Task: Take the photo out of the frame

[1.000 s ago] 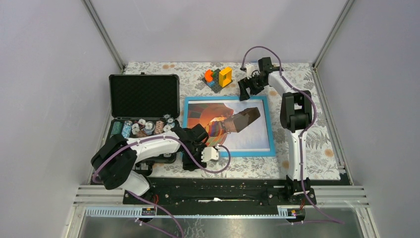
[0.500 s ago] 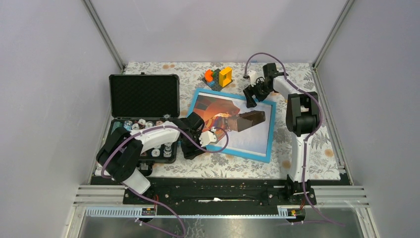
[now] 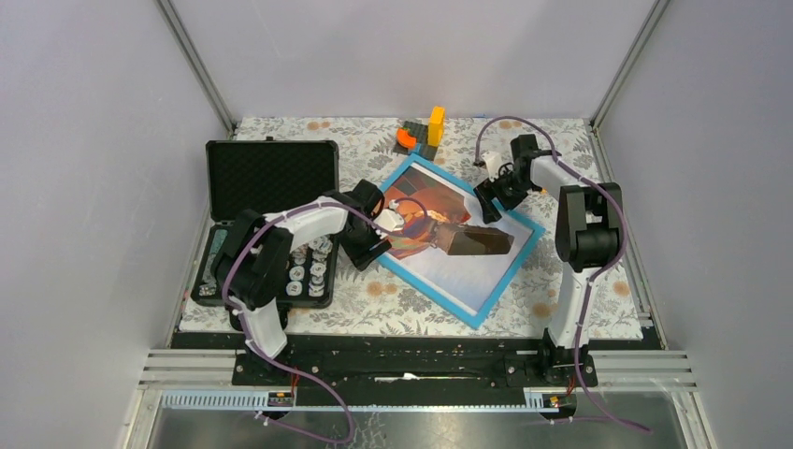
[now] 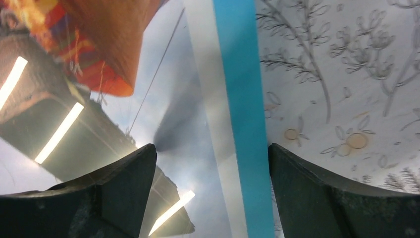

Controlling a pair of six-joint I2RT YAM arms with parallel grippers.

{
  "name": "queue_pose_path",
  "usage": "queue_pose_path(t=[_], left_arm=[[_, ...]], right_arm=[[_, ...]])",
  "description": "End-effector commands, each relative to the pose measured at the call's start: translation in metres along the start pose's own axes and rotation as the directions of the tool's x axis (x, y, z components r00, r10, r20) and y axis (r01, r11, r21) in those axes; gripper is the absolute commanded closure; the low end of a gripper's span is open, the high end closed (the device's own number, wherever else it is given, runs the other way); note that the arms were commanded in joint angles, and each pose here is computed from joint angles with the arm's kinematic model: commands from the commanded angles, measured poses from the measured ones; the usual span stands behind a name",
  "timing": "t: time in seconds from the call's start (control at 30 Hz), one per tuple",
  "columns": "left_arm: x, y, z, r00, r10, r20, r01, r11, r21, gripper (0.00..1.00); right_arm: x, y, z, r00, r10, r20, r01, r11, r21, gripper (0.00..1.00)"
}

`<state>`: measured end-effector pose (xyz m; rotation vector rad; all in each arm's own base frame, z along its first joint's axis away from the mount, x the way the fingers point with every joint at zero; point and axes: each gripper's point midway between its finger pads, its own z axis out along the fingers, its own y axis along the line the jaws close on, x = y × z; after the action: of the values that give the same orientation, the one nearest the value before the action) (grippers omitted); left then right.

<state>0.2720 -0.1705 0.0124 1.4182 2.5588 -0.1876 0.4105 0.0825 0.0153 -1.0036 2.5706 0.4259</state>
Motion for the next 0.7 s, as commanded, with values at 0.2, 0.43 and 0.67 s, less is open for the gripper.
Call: queue_pose_path(t=[0.2, 0.43, 0.67], left_arm=[[-0.098, 0.067, 0.026, 0.981, 0.001, 0.195, 0.032, 0.986, -0.166, 0.31], [-0.128, 0.074, 0.032, 0.972, -0.005, 0.236, 0.038, 0.990, -0.134, 0.30], [-0.147, 0.070, 0.029, 0.961, 0.011, 0.277, 0.021, 0.994, -0.110, 0.29]], right_arm=[[0.024, 0.105, -0.010, 0.995, 0.094, -0.045, -0.104, 0.940, -0.325, 0.13], [0.038, 0.129, -0.018, 0.991, 0.125, -0.055, -0.136, 0.915, -0.380, 0.13], [0.055, 0.166, -0.031, 0.991, 0.112, -0.073, -0.133, 0.888, -0.440, 0.13]])
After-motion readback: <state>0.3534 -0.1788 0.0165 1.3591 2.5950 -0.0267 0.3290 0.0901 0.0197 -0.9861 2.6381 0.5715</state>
